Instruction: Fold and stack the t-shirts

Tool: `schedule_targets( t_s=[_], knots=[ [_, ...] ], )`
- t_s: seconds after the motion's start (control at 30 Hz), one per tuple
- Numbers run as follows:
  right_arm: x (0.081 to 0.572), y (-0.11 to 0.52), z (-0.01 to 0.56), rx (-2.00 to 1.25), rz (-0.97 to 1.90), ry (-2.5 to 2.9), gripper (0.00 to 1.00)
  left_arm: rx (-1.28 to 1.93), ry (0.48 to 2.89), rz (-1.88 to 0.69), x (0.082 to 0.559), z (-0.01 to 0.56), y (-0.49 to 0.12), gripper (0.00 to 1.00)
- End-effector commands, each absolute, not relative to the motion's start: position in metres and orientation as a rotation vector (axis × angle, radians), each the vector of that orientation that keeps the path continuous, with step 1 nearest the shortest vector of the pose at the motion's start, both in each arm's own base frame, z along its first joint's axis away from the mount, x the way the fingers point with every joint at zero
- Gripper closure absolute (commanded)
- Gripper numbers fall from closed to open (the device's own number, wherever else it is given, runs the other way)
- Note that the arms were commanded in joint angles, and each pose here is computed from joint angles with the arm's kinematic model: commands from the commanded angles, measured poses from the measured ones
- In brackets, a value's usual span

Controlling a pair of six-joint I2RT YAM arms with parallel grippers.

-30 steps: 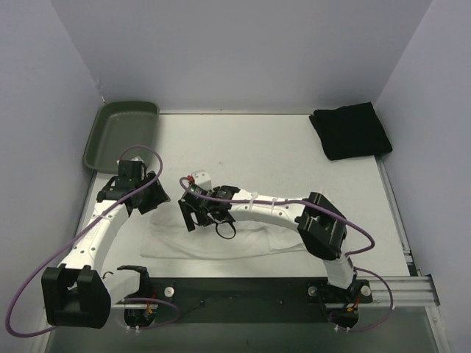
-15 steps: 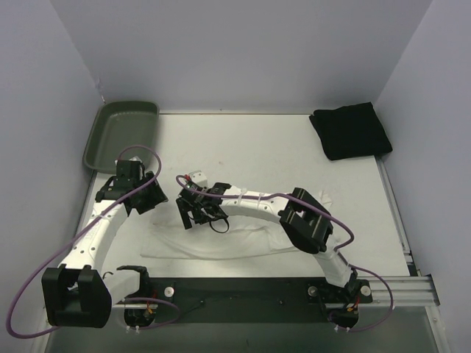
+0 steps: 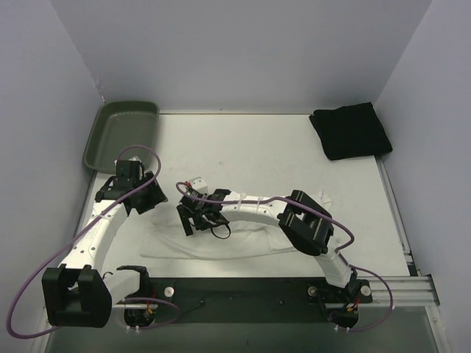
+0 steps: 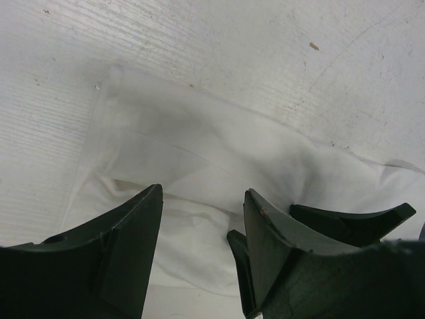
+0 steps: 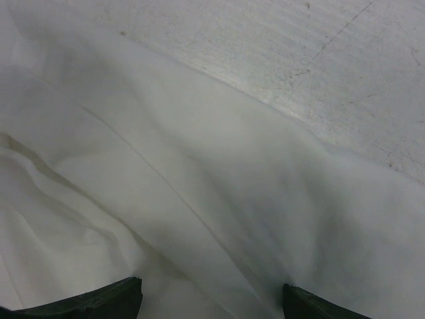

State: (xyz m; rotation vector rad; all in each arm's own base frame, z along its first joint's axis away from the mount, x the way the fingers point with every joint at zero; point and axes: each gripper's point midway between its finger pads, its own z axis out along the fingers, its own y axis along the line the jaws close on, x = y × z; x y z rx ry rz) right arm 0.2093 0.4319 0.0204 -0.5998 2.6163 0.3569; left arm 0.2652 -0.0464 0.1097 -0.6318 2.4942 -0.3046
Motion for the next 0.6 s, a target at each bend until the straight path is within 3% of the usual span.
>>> schedule_targets(
  t_s=[0.0, 0.57],
  knots=[
    [0.198, 0.432, 0.042, -0.592, 0.396, 2.599, 0.14, -0.625, 2.437, -0.333, 0.274, 0.123, -0.047, 0.38],
    [0.175, 0.434, 0.068, -0.645, 0.396, 2.532, 0.14, -0.632, 2.434, -0.34, 0.267, 0.12, -0.048, 0.38]
  ],
)
